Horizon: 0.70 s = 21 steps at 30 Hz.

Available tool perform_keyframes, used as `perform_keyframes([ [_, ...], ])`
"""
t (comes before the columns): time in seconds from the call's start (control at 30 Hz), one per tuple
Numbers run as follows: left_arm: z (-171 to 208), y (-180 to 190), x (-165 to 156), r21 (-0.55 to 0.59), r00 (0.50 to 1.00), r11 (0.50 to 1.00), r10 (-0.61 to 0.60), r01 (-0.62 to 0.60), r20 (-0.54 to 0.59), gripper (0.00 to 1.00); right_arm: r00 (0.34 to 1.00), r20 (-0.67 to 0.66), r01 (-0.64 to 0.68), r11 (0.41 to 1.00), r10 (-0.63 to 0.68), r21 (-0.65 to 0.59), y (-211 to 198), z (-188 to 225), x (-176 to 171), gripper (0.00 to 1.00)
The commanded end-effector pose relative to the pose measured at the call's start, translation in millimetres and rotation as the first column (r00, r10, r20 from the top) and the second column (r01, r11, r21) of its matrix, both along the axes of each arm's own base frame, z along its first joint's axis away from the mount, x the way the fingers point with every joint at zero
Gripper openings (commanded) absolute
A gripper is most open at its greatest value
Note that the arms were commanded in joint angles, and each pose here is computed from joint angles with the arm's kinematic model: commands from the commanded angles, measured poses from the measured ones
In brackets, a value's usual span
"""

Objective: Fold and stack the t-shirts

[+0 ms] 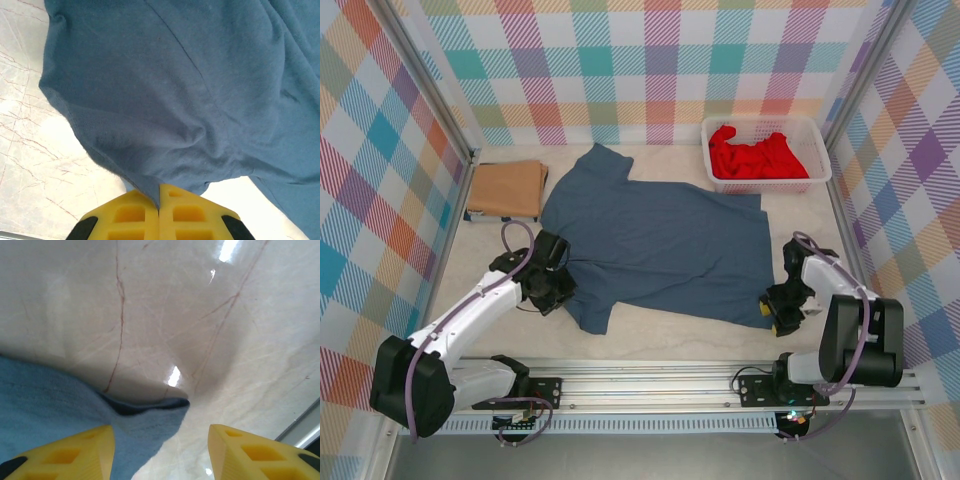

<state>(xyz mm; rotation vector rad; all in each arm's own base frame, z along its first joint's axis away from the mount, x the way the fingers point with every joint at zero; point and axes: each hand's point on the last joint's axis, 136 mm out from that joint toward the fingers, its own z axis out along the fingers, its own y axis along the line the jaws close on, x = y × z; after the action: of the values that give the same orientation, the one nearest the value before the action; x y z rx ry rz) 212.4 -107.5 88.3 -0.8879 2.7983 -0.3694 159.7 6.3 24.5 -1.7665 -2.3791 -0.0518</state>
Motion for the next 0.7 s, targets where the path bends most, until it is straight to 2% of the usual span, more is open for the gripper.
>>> perform_keyframes([
  [0.0, 4, -3, 0, 0.003, 1.0, 1.0, -0.023, 0.024, -0.01, 0.0, 0.999, -0.026, 0.024, 1.0, -0.024, -0.009, -1, -1, -10, 0.52],
  [0.13, 4, -5, 1, 0.001, 0.999, 0.999, -0.033, 0.033, -0.015, 0.0, 0.999, -0.036, 0.026, 0.999, -0.027, -0.022, -3, -6, -13, 0.51],
  [0.4, 8, -5, 4, 0.004, 0.999, 0.999, -0.041, 0.041, -0.007, 0.0, 0.997, -0.063, 0.043, 0.999, -0.043, -0.006, 0, -23, -9, 0.4],
  [0.67, 16, -4, 10, 0.018, 0.999, 0.999, -0.044, 0.043, 0.019, 0.0, 1.0, -0.02, 0.001, 1.0, -0.001, -0.021, 0, -32, 17, 0.18],
])
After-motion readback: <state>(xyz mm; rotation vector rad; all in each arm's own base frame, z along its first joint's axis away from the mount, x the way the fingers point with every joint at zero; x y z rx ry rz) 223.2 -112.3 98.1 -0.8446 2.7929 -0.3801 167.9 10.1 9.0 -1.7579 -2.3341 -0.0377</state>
